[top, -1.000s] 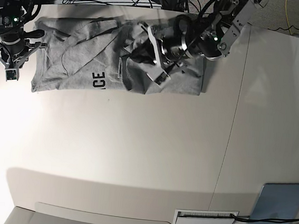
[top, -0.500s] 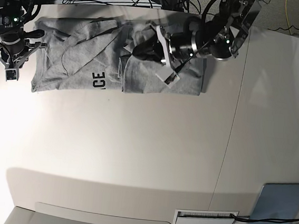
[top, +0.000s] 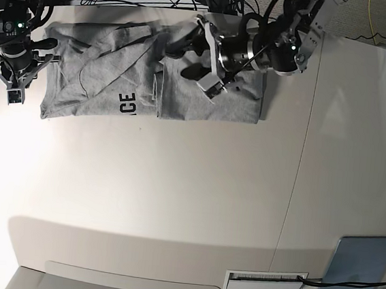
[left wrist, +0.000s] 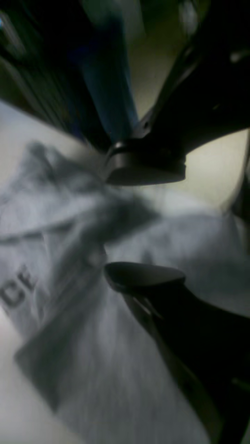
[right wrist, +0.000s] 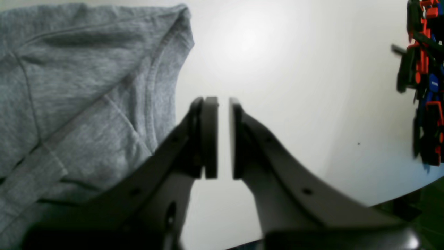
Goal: Fold the T-shirt properly
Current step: 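Press the folded end flat and lift the left gripper away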
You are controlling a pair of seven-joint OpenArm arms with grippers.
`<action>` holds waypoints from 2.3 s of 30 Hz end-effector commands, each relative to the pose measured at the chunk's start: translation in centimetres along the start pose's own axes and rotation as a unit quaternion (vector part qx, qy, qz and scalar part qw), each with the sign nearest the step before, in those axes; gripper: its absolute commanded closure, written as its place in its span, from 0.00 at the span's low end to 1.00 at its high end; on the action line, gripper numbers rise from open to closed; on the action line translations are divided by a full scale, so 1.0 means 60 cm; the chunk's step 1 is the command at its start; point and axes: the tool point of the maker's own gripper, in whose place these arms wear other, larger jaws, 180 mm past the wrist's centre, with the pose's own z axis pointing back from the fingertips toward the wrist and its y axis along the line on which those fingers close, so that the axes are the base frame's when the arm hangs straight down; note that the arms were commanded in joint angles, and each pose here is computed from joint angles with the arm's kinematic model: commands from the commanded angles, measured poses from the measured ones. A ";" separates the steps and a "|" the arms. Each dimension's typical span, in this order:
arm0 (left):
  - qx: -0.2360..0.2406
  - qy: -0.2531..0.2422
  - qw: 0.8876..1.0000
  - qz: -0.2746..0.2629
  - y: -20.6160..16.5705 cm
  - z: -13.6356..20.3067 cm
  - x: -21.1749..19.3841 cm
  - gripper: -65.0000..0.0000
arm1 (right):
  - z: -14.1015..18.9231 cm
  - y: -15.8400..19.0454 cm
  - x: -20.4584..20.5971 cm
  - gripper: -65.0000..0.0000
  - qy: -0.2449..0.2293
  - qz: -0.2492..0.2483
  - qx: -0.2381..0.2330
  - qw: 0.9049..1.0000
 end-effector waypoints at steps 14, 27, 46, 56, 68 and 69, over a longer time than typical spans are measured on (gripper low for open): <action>0.153 -0.013 0.988 -0.018 0.171 0.146 -0.007 0.53 | -0.003 -0.035 -0.020 0.52 0.027 -0.053 0.004 0.998; 0.163 -0.011 0.987 0.006 0.168 0.167 -0.044 0.53 | -0.080 0.049 -0.068 0.52 0.101 -0.180 0.234 0.950; 0.163 -0.010 0.987 0.006 0.168 0.167 -0.044 0.53 | -0.056 0.167 -0.058 0.52 0.098 -0.261 0.400 0.873; 0.172 -0.001 0.985 0.000 0.173 0.168 -0.049 0.53 | -0.070 0.181 -0.054 0.83 0.078 -0.275 0.382 0.879; 0.192 0.025 0.981 -0.009 0.184 0.173 -0.068 0.53 | -0.089 0.079 -0.029 1.00 0.035 -0.245 0.311 0.918; 0.193 0.028 0.981 -0.005 0.187 0.172 -0.073 0.53 | -0.086 0.071 -0.020 1.00 0.028 -0.239 0.308 0.920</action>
